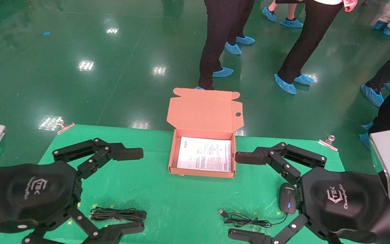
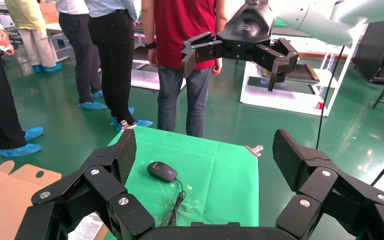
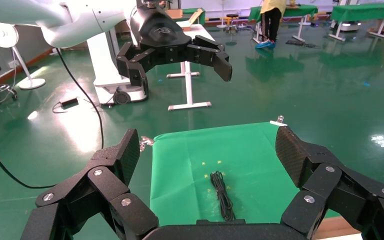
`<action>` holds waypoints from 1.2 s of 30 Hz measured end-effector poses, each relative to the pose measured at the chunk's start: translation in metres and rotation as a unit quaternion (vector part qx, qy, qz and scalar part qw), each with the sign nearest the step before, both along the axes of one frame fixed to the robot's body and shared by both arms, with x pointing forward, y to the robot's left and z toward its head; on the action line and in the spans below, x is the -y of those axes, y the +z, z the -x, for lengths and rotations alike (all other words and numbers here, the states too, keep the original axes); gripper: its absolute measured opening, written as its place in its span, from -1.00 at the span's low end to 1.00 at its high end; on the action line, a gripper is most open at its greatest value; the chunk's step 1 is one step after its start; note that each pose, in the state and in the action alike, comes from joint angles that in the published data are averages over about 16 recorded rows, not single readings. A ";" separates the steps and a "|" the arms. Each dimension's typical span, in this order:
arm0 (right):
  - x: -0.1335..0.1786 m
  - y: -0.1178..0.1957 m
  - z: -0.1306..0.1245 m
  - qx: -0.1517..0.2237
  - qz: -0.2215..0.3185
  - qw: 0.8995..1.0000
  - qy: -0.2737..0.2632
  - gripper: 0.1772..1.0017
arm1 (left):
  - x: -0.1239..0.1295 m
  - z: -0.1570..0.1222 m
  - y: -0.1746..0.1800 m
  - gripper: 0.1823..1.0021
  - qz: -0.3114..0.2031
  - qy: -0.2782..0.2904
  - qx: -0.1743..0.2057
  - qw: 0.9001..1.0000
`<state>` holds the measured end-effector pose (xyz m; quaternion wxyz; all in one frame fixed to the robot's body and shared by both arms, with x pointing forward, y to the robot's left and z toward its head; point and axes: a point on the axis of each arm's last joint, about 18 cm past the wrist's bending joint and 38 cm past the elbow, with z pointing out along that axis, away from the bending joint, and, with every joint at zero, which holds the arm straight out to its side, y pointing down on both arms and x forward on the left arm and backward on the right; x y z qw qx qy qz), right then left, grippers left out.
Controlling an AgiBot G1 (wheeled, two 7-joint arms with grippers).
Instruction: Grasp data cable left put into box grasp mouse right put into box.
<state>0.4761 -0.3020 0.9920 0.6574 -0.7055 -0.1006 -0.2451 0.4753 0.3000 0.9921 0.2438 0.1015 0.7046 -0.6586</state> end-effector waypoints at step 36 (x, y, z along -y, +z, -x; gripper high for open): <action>0.005 -0.006 -0.009 0.040 0.090 0.995 -0.031 1.00 | 0.009 -0.017 -0.017 1.00 -0.080 0.015 -0.010 0.997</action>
